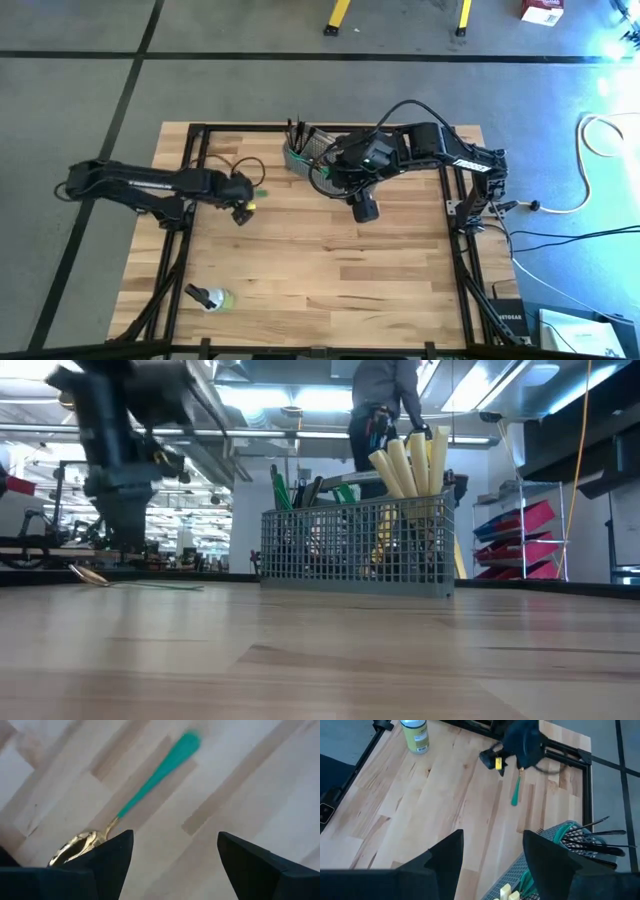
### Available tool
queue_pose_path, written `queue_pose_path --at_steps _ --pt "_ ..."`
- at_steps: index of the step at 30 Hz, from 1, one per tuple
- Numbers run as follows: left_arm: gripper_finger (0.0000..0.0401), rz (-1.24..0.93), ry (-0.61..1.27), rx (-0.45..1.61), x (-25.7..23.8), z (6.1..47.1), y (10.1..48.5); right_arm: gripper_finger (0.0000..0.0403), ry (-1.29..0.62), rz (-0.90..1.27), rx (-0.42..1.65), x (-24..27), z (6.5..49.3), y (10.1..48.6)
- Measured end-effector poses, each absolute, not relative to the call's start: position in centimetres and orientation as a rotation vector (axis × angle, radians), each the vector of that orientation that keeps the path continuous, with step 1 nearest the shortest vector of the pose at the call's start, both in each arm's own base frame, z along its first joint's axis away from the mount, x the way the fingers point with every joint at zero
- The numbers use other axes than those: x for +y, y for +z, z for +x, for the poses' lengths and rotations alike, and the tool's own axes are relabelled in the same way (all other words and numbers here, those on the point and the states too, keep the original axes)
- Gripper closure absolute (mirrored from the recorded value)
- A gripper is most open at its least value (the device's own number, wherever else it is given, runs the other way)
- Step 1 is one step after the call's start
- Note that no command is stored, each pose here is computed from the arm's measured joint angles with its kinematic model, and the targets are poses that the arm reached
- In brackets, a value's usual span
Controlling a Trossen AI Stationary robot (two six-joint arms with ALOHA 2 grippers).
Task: Sort silverware
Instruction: Put the green spoon into the gray organizer
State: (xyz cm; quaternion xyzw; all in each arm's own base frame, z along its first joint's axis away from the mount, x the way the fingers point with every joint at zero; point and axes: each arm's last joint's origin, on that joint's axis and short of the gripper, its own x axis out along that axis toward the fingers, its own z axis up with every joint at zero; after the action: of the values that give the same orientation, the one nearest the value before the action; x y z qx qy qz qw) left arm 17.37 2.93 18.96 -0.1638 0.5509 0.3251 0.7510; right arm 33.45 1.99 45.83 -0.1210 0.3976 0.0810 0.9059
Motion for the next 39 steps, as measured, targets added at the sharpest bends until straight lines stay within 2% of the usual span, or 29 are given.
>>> queue_pose_path --at_steps 8,19,27,34,39 --pt "0.0126 -0.309 0.612 1.498 6.3 18.7 15.0 0.0215 0.168 -0.250 0.823 2.0 33.4 45.8" --pt "0.0126 -0.269 0.573 1.490 9.2 19.7 16.3 0.0215 0.176 -0.247 0.830 2.0 33.4 45.8" --pt "0.0128 -0.396 0.569 1.503 11.9 18.1 16.1 0.0215 0.176 -0.247 0.828 2.0 33.4 45.8" --pt "0.0187 -0.433 0.513 1.580 12.1 17.7 14.5 0.0215 0.176 -0.247 0.835 2.0 33.3 45.7" --pt "0.0210 -0.417 0.473 1.611 12.1 18.1 13.6 0.0215 0.177 -0.246 0.839 2.0 33.3 45.7"
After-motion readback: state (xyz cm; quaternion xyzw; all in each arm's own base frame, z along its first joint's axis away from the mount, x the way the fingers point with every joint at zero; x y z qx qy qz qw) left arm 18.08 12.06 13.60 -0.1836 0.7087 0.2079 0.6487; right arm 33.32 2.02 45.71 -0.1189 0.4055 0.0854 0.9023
